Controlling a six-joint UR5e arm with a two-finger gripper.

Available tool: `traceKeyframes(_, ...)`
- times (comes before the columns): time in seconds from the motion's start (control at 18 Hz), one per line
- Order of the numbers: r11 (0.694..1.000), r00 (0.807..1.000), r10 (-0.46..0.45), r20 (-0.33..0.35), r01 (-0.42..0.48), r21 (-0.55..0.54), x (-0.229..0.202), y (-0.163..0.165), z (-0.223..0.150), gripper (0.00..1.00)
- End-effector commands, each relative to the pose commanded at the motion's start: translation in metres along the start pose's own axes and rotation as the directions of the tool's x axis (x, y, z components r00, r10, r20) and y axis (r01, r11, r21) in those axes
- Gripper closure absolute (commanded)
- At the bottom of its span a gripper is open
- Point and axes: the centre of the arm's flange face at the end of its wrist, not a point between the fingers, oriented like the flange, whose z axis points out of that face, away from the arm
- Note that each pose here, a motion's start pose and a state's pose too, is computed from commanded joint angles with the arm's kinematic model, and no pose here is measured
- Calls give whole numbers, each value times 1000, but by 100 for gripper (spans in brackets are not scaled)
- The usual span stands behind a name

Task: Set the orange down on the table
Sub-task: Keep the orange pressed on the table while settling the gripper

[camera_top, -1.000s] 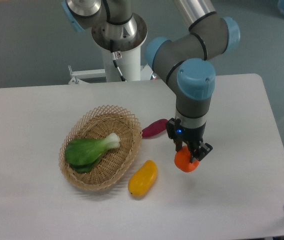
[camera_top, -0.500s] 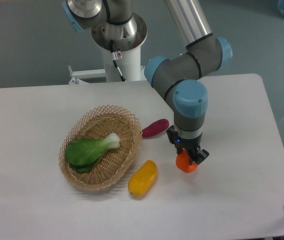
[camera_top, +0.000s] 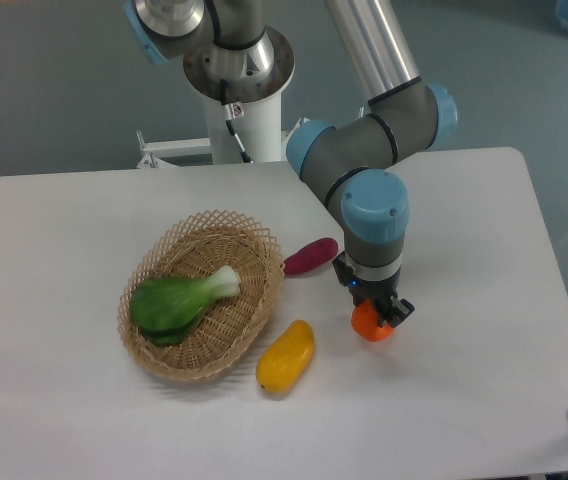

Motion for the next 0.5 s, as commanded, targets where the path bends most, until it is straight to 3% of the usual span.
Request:
traceKeyframes(0.28, 1000, 1000, 0, -3, 0, 1, 1, 0, 2, 41)
traceKeyframes(0.44, 1000, 1000, 2, -2, -2, 1, 0, 0, 1, 24)
traceKeyframes(0.5, 1000, 1000, 6, 1, -6, 2, -1, 0, 0, 8)
